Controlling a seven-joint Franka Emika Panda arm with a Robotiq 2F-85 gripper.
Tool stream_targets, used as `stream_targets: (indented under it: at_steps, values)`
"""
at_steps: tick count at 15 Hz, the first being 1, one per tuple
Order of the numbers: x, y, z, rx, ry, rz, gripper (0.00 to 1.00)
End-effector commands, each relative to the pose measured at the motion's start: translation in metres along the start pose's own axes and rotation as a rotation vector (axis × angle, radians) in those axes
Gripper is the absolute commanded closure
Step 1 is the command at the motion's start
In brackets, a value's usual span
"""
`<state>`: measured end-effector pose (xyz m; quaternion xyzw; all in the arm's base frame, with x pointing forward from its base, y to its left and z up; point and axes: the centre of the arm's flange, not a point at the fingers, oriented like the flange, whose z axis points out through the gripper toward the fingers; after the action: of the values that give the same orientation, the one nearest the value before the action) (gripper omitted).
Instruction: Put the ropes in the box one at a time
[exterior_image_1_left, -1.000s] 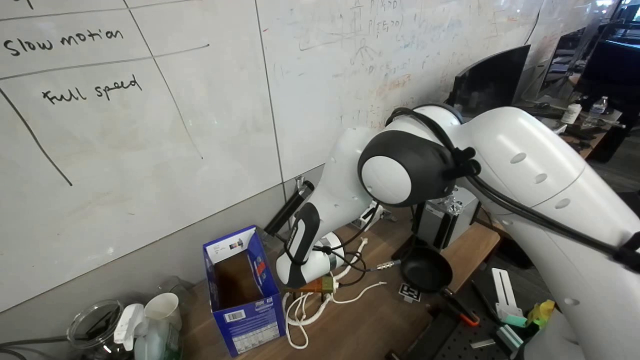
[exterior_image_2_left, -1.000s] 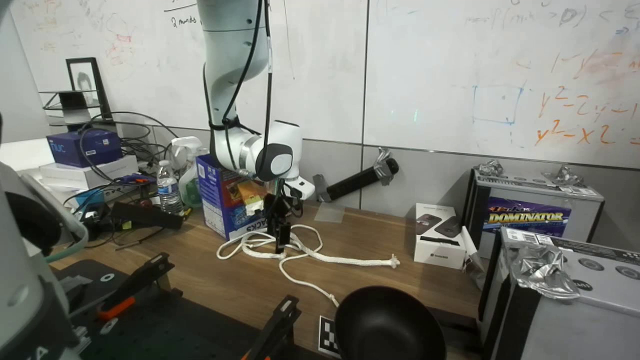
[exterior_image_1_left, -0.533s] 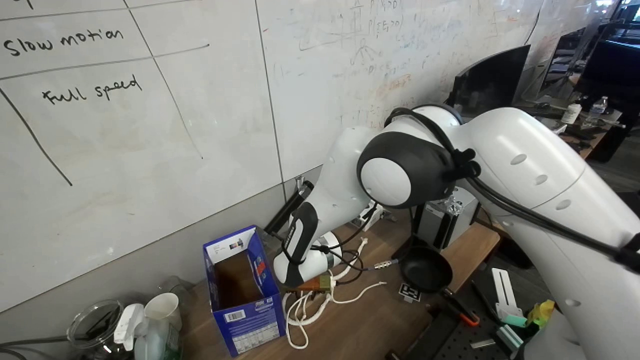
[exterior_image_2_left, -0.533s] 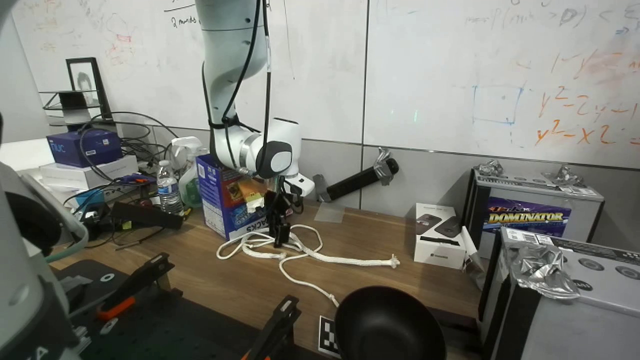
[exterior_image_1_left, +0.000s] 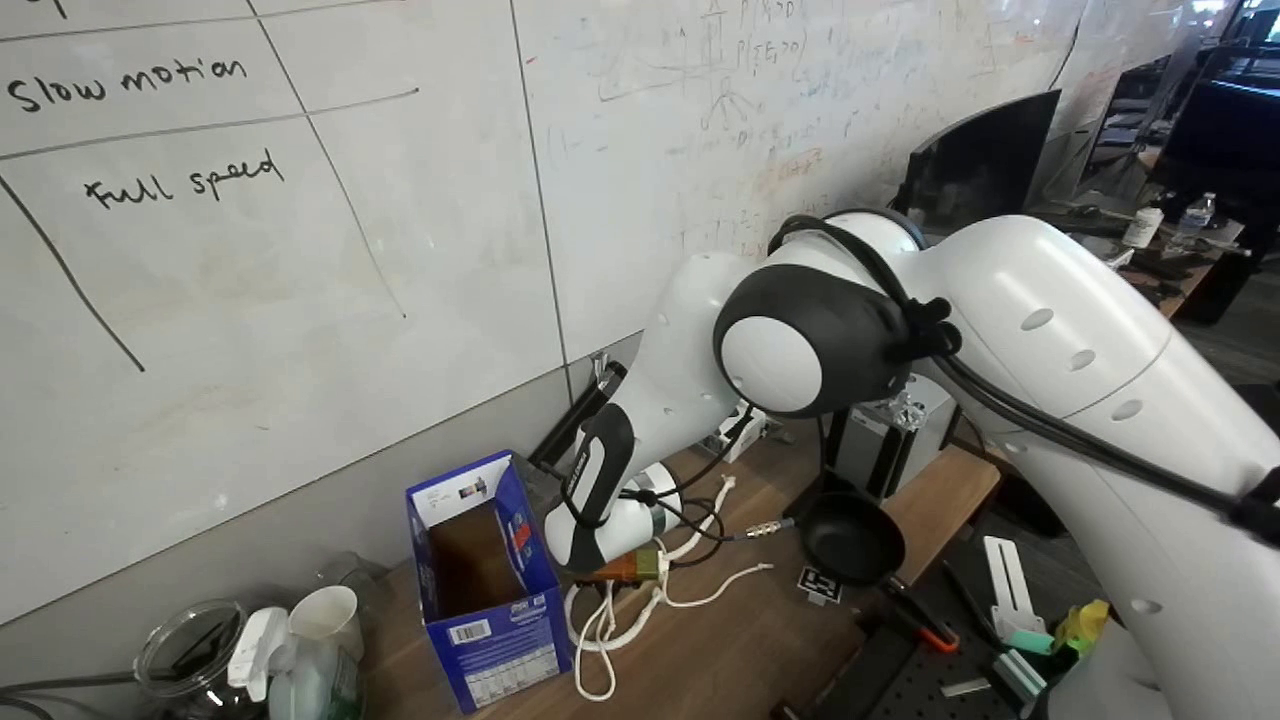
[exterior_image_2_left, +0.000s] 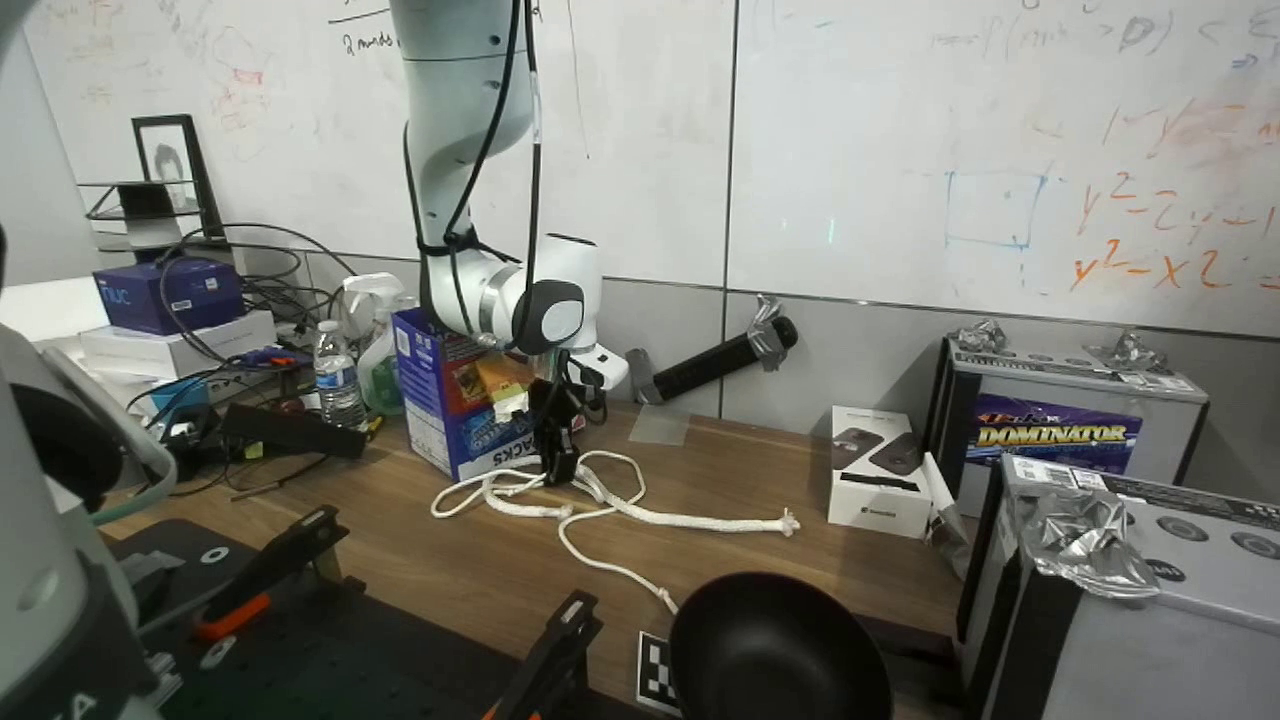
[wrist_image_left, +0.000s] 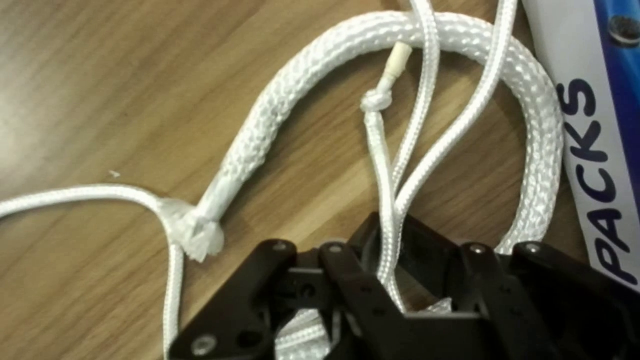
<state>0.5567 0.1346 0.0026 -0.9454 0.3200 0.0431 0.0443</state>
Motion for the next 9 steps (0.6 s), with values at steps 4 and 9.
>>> stream_targets:
  at_steps: [4,9]
  values:
    - [0.0,0.009,-0.035,-0.05,0.006,-0.026,0.96]
    - [-0.002,0.013,-0.102,-0.065,0.065,-0.055,0.96]
